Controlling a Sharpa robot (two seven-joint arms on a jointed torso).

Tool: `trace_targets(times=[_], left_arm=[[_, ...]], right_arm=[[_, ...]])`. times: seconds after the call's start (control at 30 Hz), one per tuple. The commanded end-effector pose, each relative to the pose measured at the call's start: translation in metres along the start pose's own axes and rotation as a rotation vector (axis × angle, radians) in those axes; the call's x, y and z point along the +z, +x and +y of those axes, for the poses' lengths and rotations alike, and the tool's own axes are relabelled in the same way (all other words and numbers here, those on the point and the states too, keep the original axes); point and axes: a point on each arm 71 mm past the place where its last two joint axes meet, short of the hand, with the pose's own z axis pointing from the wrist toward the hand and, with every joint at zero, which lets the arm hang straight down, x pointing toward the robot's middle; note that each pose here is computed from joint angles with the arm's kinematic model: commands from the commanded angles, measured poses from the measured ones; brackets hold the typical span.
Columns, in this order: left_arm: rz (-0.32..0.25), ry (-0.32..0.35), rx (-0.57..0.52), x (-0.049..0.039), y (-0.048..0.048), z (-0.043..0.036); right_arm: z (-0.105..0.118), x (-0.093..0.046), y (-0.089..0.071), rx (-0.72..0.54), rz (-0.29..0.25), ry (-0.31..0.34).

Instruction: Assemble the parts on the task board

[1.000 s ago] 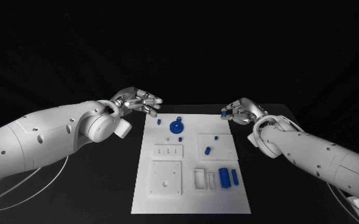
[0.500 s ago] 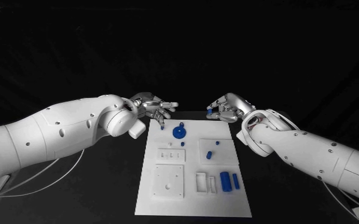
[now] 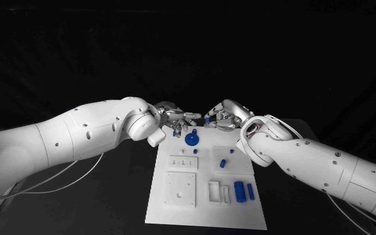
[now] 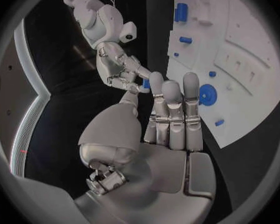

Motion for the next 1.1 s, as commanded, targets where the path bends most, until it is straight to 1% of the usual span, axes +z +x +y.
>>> trace_targets(times=[0.03,0.27,0.6,1.1], left_arm=[[0.042,-0.029,0.030,0.0024,0.0073,-0.0014],[0.023,-0.046,0.029,0.0062,0.0123,-0.0040],[0.035,-0.046,0.047,0.0092,0.0168,-0.0058],[0.024,-0.015,0.035,0.0086,0.0161,-0.0073]], right_arm=[[0.005,0.001,0.005,-0.034,0.035,0.008],[0.015,0.003,0.010,-0.034,0.048,-0.010],[0.023,0.004,0.014,-0.035,0.061,-0.027],[0.023,0.005,0.017,-0.040,0.078,-0.022]])
